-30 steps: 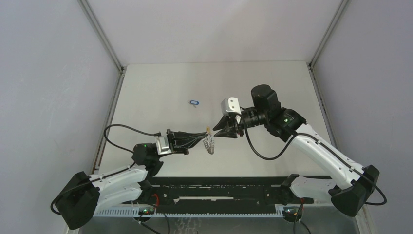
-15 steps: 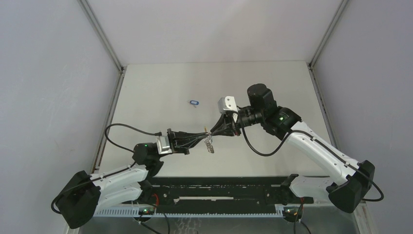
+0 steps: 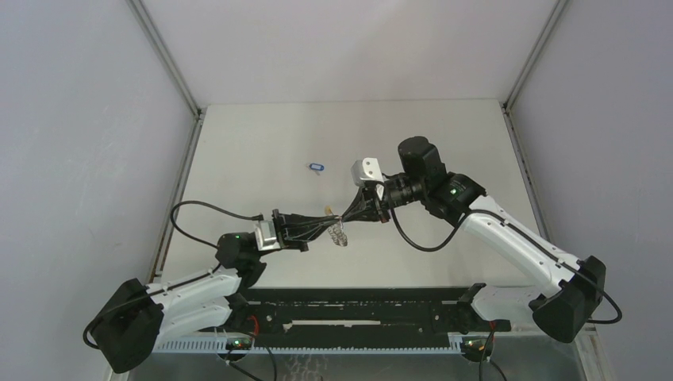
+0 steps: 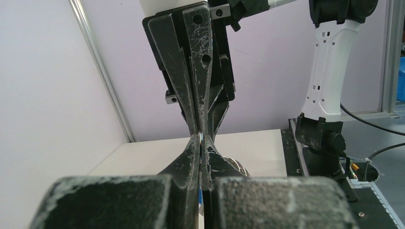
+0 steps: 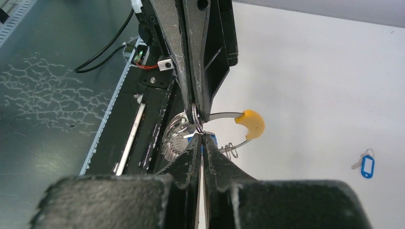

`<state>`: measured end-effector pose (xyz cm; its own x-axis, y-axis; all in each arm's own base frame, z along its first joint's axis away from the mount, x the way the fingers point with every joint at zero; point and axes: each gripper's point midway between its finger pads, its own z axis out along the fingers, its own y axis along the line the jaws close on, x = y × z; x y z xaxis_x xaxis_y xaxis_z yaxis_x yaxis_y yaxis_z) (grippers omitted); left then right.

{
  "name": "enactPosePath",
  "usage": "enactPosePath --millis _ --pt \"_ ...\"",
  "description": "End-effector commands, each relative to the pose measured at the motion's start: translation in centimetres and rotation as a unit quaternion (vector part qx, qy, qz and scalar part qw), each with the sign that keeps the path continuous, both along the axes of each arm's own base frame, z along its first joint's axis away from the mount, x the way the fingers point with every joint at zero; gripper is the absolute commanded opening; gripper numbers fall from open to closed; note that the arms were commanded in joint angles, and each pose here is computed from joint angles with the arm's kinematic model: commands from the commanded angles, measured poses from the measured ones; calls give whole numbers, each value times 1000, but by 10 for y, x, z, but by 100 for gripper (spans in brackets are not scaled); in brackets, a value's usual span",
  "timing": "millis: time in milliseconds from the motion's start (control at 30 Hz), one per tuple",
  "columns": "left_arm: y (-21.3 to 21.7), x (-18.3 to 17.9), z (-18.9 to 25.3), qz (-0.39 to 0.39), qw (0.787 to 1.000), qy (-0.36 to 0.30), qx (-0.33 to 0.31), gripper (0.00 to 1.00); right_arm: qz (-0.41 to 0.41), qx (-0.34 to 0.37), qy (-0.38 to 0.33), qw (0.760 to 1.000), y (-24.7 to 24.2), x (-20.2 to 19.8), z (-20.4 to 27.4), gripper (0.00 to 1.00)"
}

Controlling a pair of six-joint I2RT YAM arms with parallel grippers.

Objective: Put the keys on the keyring

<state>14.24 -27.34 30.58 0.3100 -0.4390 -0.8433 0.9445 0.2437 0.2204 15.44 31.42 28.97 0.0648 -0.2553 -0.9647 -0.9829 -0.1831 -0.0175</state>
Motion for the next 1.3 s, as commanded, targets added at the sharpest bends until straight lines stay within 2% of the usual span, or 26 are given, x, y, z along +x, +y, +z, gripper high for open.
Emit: enactPosePath --millis 0,600,733,833,1267 --pt "10 -11 32 -5 998 -43 -43 0 -3 -8 -3 1000 1 4 -3 0" --pt "12 -14 35 -6 998 -48 -47 0 -26 -17 -20 999 -3 8 -3 0" --pt "12 -12 28 -1 998 -42 -42 0 -40 -12 -44 998 -18 8 6 17" --pt "9 -9 25 -3 999 -35 -38 0 -28 10 -64 998 -19 2 20 23" --pt "7 -9 30 -10 999 -37 -39 0 22 44 -75 996 5 -7 27 28"
